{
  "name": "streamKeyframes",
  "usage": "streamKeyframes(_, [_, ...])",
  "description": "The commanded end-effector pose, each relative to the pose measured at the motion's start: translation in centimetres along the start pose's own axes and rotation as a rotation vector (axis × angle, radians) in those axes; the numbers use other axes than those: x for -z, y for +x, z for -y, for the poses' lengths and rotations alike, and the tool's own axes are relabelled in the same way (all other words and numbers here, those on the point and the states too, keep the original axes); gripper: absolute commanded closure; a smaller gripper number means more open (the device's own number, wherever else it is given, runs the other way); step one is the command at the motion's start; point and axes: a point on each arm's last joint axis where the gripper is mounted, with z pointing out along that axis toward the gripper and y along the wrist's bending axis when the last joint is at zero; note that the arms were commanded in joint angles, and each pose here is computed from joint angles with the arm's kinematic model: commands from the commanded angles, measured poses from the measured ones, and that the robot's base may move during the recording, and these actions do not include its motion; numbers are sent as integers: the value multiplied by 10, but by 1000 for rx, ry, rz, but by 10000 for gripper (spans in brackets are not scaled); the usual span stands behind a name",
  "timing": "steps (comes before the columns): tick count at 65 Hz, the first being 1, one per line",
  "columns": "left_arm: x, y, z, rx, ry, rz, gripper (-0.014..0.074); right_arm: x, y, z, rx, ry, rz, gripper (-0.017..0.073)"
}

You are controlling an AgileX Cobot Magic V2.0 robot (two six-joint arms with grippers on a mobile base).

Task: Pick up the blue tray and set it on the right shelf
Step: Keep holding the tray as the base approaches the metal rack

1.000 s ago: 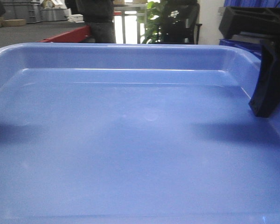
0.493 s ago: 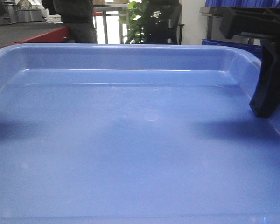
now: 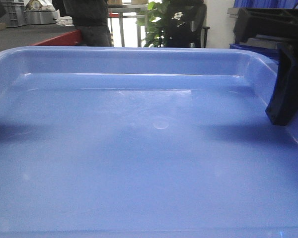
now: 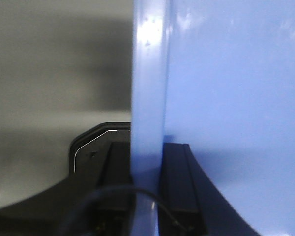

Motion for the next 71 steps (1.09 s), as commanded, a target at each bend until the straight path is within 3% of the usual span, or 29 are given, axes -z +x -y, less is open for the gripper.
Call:
streamKeyframes(1, [11,-4,3,-12,20,46,642,13,-7,-2,21,-28,80,398])
streamKeyframes(71, [11,-4,3,-12,20,46,642,13,-7,-2,21,-28,80,398])
